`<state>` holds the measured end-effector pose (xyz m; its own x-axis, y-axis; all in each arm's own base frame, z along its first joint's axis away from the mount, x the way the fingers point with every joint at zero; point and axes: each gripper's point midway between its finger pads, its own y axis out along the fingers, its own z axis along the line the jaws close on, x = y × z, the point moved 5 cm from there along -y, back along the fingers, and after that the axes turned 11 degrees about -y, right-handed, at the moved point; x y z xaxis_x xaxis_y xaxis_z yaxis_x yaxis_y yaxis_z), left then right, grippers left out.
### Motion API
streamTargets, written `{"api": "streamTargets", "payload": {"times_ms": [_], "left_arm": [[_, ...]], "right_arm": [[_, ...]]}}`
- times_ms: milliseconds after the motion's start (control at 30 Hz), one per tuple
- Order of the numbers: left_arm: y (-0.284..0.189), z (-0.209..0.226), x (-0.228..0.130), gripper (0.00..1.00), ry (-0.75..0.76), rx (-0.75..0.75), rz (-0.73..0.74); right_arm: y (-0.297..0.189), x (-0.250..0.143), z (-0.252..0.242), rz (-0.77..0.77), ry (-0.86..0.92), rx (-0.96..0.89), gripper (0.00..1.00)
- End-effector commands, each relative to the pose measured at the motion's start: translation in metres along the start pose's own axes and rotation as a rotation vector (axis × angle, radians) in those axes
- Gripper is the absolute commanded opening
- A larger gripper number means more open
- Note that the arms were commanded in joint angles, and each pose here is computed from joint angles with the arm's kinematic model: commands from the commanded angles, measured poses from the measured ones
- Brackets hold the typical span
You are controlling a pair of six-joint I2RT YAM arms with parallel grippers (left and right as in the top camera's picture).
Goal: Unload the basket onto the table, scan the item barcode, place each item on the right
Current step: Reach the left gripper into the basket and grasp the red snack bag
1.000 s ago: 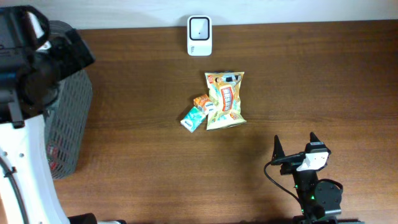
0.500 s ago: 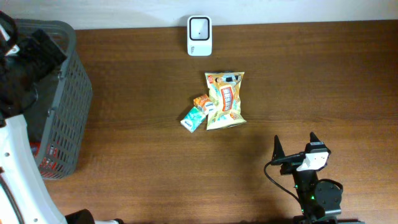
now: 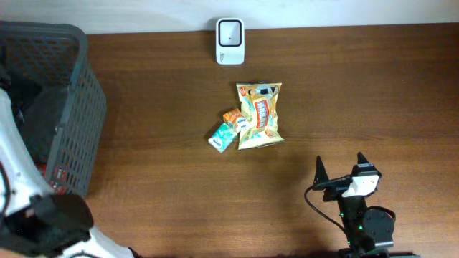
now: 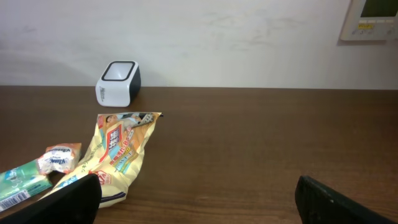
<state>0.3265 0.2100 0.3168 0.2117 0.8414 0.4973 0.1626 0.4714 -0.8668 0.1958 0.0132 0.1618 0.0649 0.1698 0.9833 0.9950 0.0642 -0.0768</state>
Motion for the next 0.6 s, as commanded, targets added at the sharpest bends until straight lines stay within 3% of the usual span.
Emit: {"api": "streamTargets", "payload": {"times_ms": [0, 167, 433, 567], "left_arm": [[0.055, 0.001, -0.007, 0.99, 0.005, 0.143, 0.092], [0.108, 0.023, -0.013, 0.99, -0.069, 0.295, 0.205], [0.168, 0.046, -0.040, 1.00, -0.072, 0.389, 0.290], [0.198, 0.051, -0.063, 0.92, -0.066, 0.397, 0.300]], "right_arm": [[0.000, -0.003, 0.001, 0.006, 0.007, 0.001, 0.98], [0.000, -0.003, 0.001, 0.006, 0.006, 0.002, 0.98], [0.000, -0.003, 0.001, 0.006, 0.006, 0.001, 0.98], [0.000, -0.003, 0.001, 0.006, 0.006, 0.001, 0.98]]}}
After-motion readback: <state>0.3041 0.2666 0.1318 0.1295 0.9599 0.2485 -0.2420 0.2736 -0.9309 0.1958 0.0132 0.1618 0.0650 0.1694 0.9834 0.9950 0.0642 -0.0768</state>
